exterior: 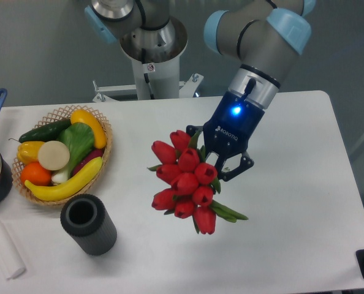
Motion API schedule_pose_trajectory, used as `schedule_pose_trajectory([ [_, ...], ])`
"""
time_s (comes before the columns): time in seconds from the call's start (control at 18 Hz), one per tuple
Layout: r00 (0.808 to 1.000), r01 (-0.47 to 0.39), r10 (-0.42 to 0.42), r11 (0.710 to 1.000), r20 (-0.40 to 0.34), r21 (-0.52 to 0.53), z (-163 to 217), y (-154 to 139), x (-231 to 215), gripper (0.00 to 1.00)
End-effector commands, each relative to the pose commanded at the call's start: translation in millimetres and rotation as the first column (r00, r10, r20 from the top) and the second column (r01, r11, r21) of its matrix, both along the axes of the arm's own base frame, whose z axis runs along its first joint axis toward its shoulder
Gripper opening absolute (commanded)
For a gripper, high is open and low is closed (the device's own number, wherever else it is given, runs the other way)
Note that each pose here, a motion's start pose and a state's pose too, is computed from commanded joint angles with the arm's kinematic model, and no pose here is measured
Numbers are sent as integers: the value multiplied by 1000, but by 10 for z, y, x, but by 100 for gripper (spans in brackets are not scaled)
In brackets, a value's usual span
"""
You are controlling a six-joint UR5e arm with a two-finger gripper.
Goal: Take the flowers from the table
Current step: 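Lift the grasped tulip bunch up off the table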
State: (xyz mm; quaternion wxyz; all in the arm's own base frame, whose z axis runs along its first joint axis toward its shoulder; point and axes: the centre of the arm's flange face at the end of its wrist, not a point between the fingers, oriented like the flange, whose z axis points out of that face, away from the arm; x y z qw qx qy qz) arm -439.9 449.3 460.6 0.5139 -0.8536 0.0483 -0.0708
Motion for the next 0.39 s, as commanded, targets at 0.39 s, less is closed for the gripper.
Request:
schedule_pose_trajectory([
  [0.39, 1000, -1, 1, 1000, -14, 7, 59, 5, -11, 15],
])
